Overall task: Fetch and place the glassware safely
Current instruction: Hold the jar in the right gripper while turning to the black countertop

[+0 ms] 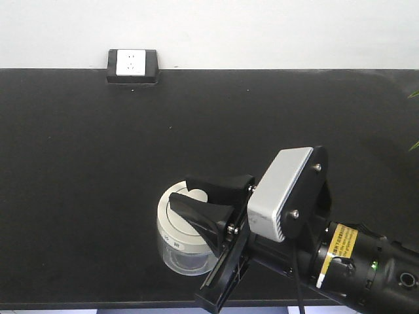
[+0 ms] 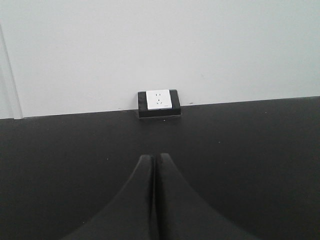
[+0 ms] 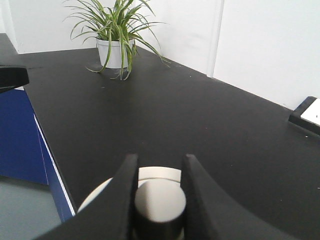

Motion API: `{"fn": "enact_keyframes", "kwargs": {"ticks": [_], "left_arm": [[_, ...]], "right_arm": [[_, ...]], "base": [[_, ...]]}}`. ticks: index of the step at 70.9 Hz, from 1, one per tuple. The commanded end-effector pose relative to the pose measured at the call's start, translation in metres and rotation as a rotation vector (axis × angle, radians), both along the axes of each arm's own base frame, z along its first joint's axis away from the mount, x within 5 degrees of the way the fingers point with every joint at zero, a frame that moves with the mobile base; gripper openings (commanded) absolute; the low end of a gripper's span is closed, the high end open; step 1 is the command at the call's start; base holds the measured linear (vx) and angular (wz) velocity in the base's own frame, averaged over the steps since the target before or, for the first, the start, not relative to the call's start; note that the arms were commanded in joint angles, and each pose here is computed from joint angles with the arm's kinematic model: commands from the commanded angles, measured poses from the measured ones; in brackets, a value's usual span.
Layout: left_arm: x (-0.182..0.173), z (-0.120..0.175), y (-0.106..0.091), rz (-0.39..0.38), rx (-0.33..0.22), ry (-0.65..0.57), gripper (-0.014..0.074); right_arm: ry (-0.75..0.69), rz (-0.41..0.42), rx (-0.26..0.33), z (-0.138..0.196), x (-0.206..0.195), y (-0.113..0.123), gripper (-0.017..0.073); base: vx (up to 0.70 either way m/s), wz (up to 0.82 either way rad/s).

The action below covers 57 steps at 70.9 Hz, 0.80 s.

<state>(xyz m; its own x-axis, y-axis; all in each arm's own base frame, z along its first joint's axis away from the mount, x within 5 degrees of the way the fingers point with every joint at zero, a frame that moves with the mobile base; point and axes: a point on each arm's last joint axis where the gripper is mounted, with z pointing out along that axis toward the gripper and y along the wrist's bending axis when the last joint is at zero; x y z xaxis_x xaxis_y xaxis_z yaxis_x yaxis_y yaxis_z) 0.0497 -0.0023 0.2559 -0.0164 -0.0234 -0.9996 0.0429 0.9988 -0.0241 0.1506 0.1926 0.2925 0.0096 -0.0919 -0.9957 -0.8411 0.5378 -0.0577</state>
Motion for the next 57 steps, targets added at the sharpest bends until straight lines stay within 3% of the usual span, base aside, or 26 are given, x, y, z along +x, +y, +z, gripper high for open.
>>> {"fn": "enact_keyframes", "kwargs": {"ticks": [1, 57], "left_arm": [[-0.0010, 0.0143, -0.0004, -0.008, -0.018, -0.086, -0.0007], [-0.0010, 0.0143, -0.0004, -0.008, -0.018, -0.086, -0.0007]], "right_arm": [[-0.079, 0.025, 0.125, 0.0244, -0.0030, -0.0001, -0.0003], [-0.079, 0.025, 0.125, 0.0244, -0.0030, -0.0001, -0.0003]], "base": [[0.07, 0.01], [0.05, 0.02]]}}
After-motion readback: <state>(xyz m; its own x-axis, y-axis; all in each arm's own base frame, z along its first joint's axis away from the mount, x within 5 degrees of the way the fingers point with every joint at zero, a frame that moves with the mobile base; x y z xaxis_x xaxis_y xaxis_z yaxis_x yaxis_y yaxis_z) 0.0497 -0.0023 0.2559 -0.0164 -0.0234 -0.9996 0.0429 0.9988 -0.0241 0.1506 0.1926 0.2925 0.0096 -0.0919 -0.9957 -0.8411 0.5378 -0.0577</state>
